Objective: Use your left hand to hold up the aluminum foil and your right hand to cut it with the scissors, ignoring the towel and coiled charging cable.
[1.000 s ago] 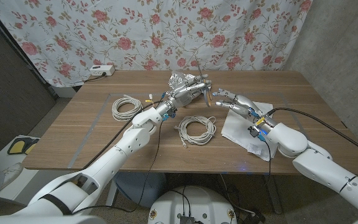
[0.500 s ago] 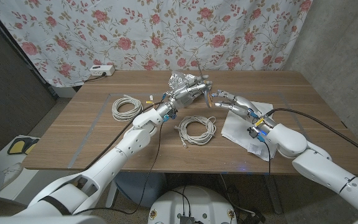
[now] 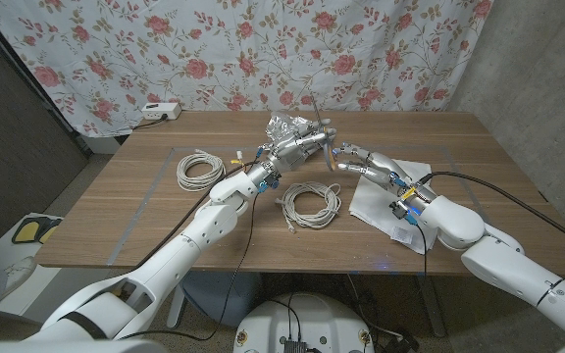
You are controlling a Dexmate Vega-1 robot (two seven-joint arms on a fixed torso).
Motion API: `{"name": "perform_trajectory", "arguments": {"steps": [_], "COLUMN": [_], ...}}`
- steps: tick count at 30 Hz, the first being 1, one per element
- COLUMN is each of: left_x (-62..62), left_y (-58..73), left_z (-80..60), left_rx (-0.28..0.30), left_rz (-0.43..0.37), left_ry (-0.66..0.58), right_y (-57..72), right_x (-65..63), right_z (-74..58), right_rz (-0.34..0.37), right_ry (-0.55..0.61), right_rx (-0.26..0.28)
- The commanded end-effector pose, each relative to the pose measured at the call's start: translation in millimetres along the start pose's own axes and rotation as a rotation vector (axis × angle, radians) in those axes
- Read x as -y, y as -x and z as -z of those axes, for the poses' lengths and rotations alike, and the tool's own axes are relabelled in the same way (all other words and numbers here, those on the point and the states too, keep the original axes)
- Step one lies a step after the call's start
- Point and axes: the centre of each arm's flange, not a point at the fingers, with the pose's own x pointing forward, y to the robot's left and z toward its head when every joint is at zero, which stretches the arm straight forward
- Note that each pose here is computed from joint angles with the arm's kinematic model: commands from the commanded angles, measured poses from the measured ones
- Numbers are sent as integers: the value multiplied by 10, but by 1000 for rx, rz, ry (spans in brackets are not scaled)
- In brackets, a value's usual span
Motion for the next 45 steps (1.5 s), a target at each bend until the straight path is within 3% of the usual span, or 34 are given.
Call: {"name": "perform_trajectory", "arguments": {"steps": [1,28,45], "left_x": [28,33,46], "left_y": [-2,-31,-67], "left_z": [3,123,143], "left_rx": [1,-10,25], "left_rz": [1,12,5], "left_ry": [5,46,80], "right_y": [-4,-46,-96], "right_x": [-32,-56,-142], "right_z": [-27,1,15], "right_rz": [-15,22,6], "right_ry": [12,1,-10], "right_rx": [0,7,10]}}
